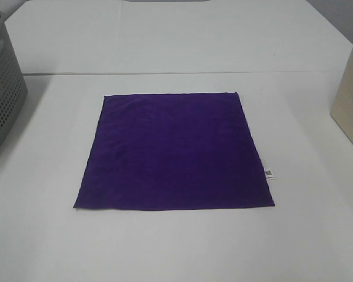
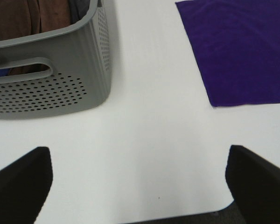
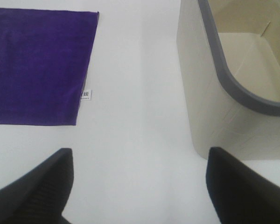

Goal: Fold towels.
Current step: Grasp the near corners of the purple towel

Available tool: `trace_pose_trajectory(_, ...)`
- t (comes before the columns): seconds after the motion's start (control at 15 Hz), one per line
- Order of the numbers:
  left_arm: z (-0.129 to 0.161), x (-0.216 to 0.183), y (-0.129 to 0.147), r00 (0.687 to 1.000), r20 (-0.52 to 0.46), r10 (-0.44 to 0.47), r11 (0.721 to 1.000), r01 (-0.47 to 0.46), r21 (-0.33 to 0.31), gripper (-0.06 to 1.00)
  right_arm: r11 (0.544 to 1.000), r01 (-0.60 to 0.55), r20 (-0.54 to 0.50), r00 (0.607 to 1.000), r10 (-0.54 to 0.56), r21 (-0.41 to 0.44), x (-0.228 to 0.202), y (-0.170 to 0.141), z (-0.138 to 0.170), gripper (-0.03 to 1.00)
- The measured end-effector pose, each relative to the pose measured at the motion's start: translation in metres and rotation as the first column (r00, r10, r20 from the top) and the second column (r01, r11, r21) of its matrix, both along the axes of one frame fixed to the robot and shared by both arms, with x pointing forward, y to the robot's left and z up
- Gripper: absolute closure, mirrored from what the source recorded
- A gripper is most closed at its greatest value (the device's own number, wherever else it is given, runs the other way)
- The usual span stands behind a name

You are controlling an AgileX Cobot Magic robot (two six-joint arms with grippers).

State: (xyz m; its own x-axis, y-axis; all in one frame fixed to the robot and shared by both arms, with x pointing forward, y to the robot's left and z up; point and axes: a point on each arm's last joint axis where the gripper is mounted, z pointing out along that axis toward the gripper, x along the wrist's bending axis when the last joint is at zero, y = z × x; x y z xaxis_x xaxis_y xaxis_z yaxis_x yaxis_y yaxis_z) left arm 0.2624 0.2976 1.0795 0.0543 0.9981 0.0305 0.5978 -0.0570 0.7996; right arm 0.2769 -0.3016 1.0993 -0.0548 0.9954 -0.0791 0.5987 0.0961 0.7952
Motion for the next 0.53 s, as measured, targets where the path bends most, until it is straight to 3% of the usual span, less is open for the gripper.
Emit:
trace_pose_trajectory(0.2,0.044,0.066,0.005,0.982,-0.186,0.029,1.0,-0.028,0.009,0.06,1.0,0.004,-0.321,0.947,-0.009,-0.017,0.096,0.008,0.039,0.21)
trace_pose_trajectory(0.33,0.058,0.117,0.003,0.963,-0.269,-0.002,1.0,-0.002,-0.014,0.06,1.0,-0.009,-0.405,0.914,0.02,0.028,0.157,0.017,0.046,0.21)
trace_pose_trajectory(0.47,0.058,0.153,-0.008,0.941,-0.31,-0.136,0.99,0.12,-0.072,0.06,0.994,-0.049,-0.415,0.906,0.083,0.093,0.182,0.026,0.047,0.21)
trace_pose_trajectory(0.53,0.05,0.176,-0.024,0.909,-0.335,-0.248,0.967,0.214,-0.137,0.06,0.985,-0.085,-0.395,0.908,0.139,0.151,0.193,0.033,0.045,0.21)
